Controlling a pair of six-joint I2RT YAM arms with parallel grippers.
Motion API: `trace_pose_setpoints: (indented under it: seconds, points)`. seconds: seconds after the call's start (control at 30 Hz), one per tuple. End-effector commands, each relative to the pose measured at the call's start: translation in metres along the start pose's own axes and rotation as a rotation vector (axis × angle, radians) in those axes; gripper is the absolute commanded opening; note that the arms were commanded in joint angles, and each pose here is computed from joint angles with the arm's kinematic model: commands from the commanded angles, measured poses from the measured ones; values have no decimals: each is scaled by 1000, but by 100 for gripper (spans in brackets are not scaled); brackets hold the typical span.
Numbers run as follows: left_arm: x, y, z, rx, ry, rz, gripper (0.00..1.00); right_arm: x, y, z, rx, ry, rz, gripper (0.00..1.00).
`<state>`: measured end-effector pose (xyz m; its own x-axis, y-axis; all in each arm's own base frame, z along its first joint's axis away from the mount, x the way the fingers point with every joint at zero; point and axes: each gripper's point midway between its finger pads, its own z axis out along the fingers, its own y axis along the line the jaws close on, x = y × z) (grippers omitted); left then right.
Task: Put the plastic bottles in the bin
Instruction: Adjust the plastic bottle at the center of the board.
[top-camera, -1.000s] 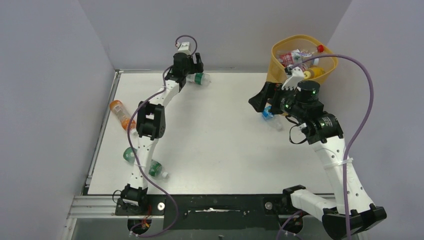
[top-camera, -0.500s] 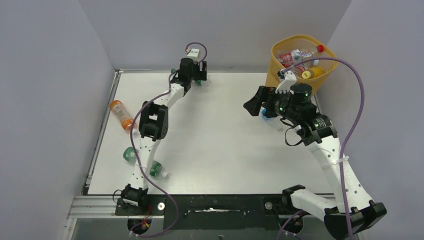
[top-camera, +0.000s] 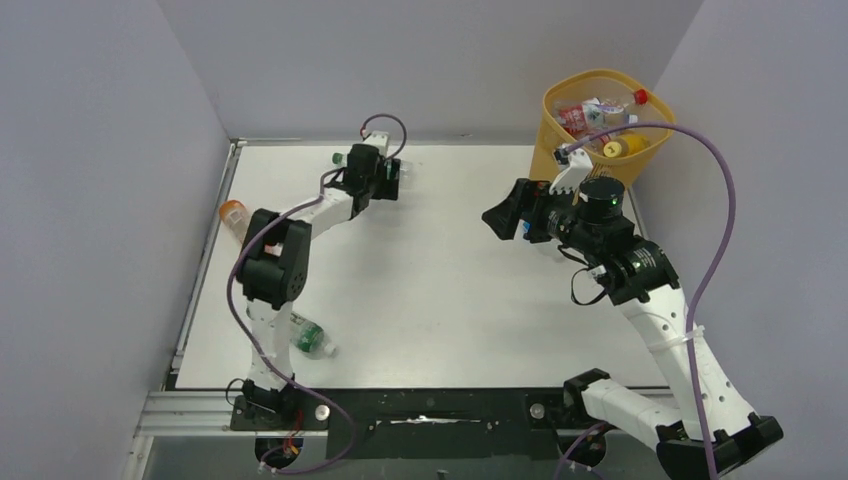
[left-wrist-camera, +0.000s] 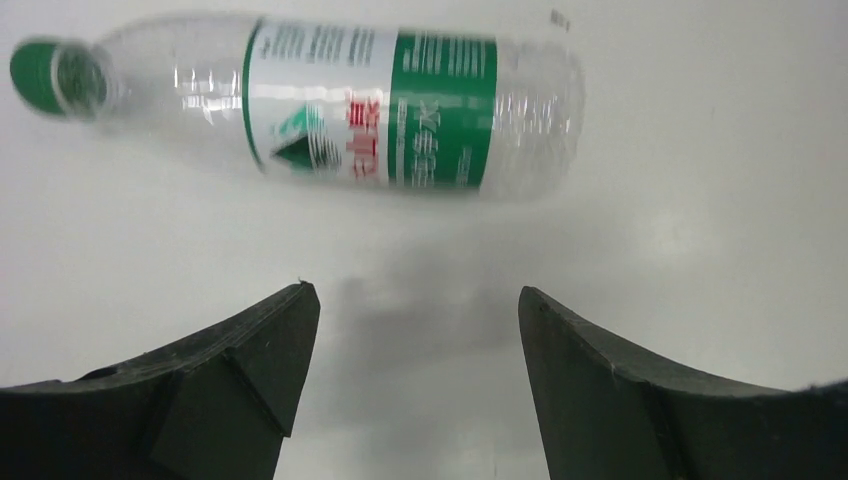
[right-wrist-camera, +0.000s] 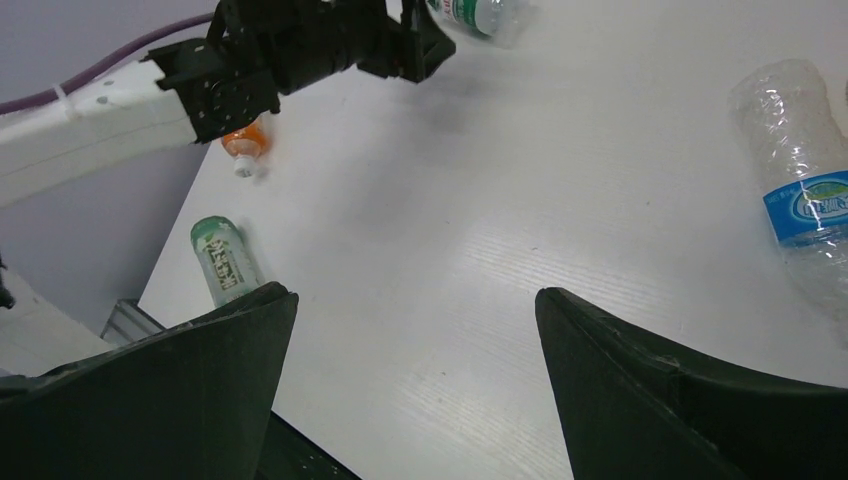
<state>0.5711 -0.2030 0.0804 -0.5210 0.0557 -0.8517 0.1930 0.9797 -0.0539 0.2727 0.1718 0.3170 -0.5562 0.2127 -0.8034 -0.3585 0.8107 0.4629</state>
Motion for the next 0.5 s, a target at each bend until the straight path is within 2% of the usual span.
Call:
trace_pose_setpoints:
  seconds: [0.0,0.1,0.2,0.33,0.47]
  points:
    - [-22,5,-92,-53,-83,-86,73,-14,13,-13,-30,-84,7,95]
    - [-21,6,-148,-36,-105,-151,73,-10,18,-15,-45,-86,13,94]
    - [-38,11,-175,-47,-145,-195,73,-7,23,-15,-54,-78,13,94]
    - [-79,3,-168,-14,-180,-226,74,-6,31,-19,-58,-78,6,94]
    - [-99,-13,-137,10,-150,-255,76,-6,32,-24,-49,-77,6,94]
